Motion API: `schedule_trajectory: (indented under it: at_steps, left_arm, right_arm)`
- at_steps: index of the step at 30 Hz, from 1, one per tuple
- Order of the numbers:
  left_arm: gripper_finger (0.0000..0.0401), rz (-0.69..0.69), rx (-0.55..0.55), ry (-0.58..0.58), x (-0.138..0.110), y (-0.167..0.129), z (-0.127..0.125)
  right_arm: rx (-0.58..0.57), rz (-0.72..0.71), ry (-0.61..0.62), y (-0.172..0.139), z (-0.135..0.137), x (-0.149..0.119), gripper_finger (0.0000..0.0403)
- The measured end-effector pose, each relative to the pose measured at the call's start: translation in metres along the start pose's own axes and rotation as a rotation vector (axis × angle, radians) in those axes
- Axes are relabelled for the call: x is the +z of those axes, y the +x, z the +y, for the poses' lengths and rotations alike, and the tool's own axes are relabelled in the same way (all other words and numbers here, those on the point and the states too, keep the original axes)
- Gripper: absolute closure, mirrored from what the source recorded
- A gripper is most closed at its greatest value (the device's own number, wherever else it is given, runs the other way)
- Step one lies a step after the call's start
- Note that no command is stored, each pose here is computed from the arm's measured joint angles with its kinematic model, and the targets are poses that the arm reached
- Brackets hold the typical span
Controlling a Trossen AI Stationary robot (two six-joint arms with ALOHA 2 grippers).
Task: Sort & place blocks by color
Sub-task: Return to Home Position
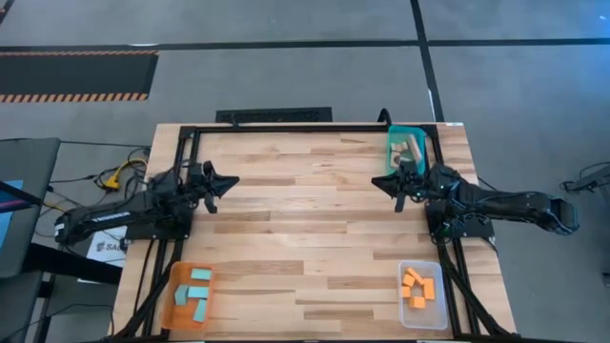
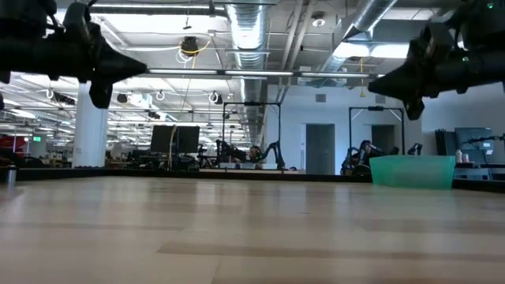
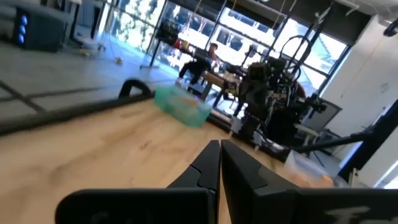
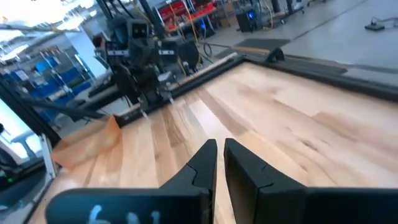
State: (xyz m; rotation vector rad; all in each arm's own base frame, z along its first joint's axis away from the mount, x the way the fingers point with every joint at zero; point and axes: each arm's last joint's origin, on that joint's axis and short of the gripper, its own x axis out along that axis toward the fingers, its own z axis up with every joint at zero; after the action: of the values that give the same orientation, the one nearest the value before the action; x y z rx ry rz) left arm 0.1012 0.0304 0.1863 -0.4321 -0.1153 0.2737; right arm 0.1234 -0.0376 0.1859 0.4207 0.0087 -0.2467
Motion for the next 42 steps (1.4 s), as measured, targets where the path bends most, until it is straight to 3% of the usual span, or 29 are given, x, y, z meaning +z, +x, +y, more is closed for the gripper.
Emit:
schedule_trajectory:
  at_steps: [7,14,22,29,42]
  left_arm:
    - [0.0401,0.02,-0.029,-0.02,-0.012,0.001,0.005]
    - [0.0401,0.083,-0.005,0.116,-0.019,0.001,0.008]
    - [0.0401,0.185,0.052,0.138,-0.028,0.0,0.013]
    - [0.0401,0.185,0.081,0.162,-0.027,0.0,0.013]
    - [0.0401,0.185,0.082,0.15,-0.027,0.0,0.013]
  right_arm:
    - [-0.024,0.051,-0.023,-0.001,-0.008,-0.018,0.0356]
    - [-0.095,0.098,-0.104,-0.003,-0.018,-0.031,0.0389]
    - [-0.103,0.15,-0.393,-0.004,-0.022,-0.034,0.0383]
    - [-0.107,0.146,-0.336,-0.004,-0.022,-0.034,0.0351]
    - [-0.109,0.145,-0.306,-0.004,-0.022,-0.034,0.0349]
